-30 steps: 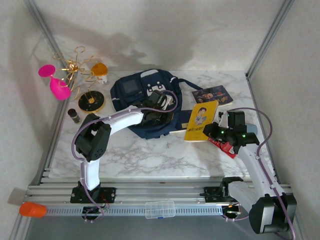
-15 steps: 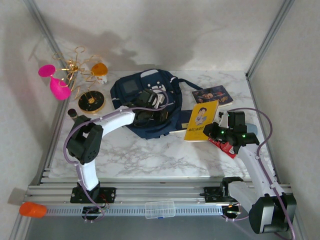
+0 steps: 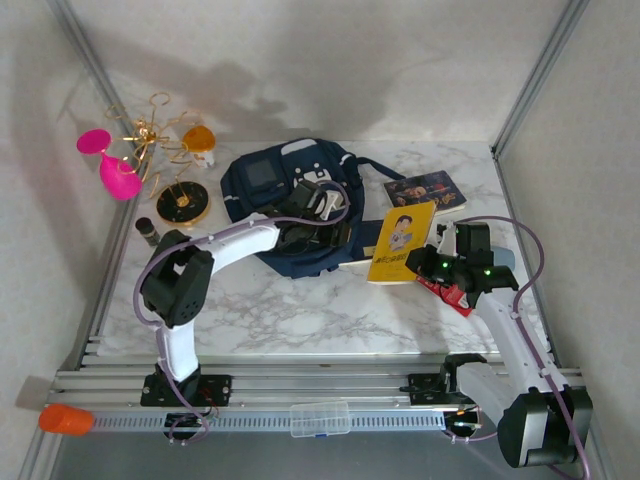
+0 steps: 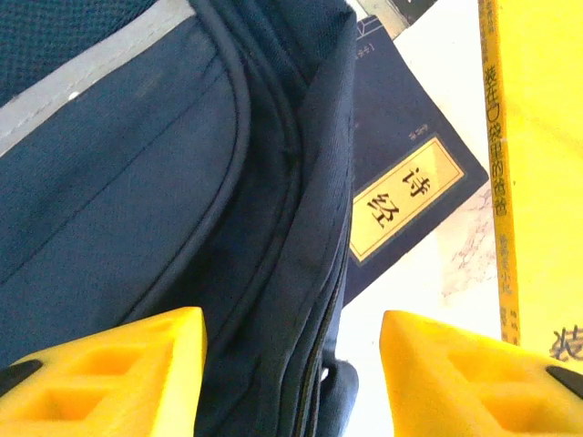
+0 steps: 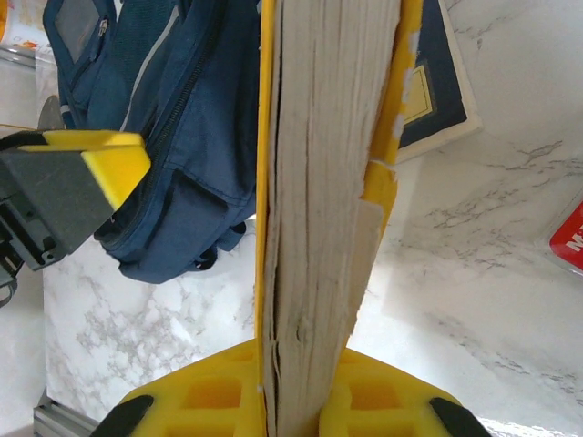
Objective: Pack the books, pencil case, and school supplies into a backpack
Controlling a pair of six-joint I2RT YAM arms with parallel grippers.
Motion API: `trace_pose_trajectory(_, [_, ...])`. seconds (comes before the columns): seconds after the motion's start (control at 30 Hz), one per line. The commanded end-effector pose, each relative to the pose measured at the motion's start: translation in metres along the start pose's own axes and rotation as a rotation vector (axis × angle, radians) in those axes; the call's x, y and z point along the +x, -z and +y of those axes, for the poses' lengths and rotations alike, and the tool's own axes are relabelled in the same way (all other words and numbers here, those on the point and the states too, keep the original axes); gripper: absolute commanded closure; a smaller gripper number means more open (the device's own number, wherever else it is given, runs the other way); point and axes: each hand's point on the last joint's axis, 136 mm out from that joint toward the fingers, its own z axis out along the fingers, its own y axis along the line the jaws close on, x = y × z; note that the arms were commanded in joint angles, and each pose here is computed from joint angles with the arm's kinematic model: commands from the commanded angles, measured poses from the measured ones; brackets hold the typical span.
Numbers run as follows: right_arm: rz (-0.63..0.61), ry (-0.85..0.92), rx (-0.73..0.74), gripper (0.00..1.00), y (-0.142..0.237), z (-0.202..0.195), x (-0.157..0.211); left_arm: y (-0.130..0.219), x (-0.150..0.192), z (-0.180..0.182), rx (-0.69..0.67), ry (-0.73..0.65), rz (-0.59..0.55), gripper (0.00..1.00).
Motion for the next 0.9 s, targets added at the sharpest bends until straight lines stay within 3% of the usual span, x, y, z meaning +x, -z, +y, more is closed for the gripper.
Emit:
trace_pose_trajectory(0.0, [-0.044,0.031,-0.053,1.0,0.004,0.012,-0.01,-0.008,-0.002,0.002,-0.02,-0.01,0.013,0.52])
trace_pose_trajectory(0.23, [-0.045,0.033,-0.047,1.0,0.005,0.011,-0.01,-0.006,-0.012,0.016,-0.053,0.028,-0.006,0.66])
trace_pose_trajectory(0.67, [-0.042,0.035,-0.057,1.0,0.003,0.012,-0.011,-0.006,-0.005,0.033,-0.06,0.081,0.003,0.68])
trace_pose_trajectory(0.87, [-0.042,0.035,-0.054,1.0,0.003,0.012,-0.011,-0.019,0.013,0.036,-0.053,0.076,0.056,0.79])
